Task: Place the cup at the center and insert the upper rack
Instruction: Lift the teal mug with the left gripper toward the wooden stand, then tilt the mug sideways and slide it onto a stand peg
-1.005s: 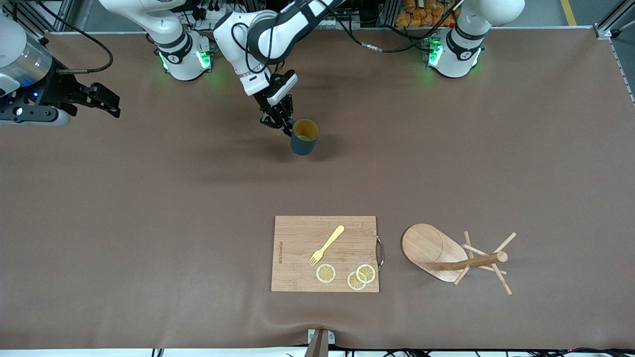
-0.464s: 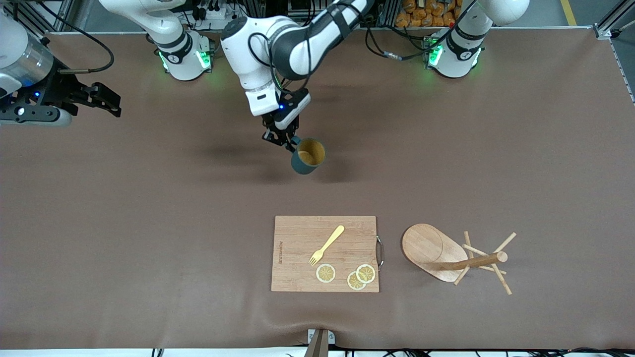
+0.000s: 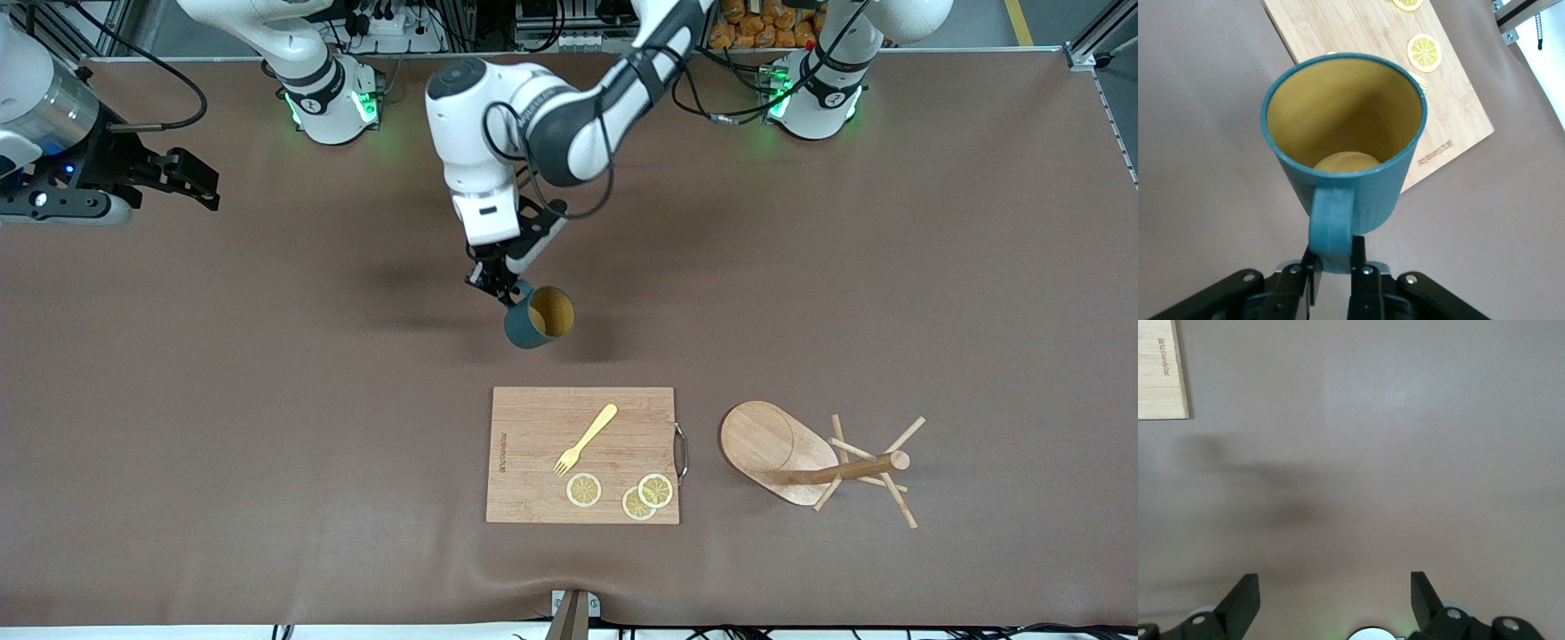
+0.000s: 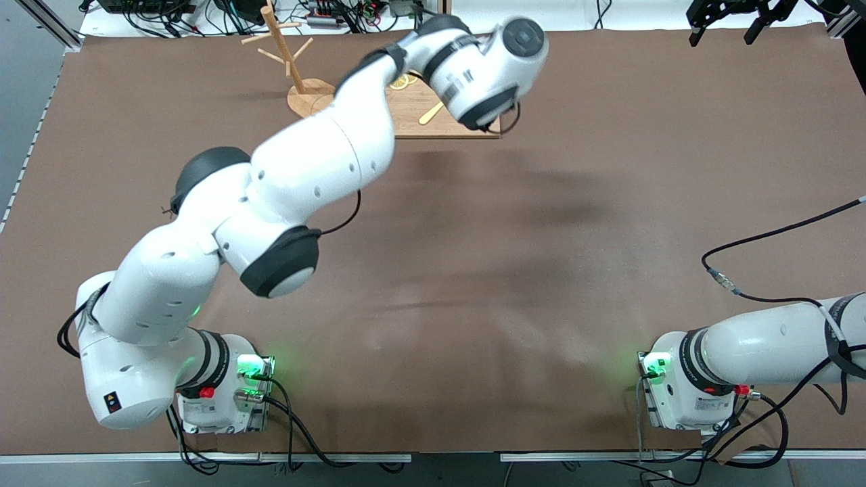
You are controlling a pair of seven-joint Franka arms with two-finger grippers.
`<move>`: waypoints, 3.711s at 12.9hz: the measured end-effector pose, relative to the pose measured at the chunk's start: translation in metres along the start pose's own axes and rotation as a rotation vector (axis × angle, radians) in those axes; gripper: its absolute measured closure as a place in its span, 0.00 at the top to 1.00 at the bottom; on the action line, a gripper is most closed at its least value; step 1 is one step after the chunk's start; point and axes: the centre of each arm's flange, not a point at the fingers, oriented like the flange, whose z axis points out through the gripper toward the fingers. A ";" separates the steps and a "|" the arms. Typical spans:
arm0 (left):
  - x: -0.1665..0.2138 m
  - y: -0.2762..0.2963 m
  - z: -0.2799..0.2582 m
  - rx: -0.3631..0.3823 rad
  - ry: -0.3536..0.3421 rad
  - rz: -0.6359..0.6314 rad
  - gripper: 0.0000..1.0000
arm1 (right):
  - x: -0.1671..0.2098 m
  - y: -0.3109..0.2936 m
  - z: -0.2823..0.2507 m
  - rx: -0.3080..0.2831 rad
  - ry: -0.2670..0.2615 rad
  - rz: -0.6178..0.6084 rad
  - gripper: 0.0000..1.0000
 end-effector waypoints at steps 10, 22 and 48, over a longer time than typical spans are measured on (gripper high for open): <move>0.282 0.070 -0.056 -0.015 -0.409 -0.066 0.21 | -0.029 0.022 -0.040 0.020 0.078 0.031 1.00; 0.489 0.034 -0.044 -0.056 -0.817 -0.139 0.21 | -0.021 0.036 -0.010 0.066 0.031 0.061 1.00; 0.630 -0.042 0.071 -0.208 -1.245 -0.321 0.21 | -0.023 0.024 0.000 0.058 -0.001 0.035 1.00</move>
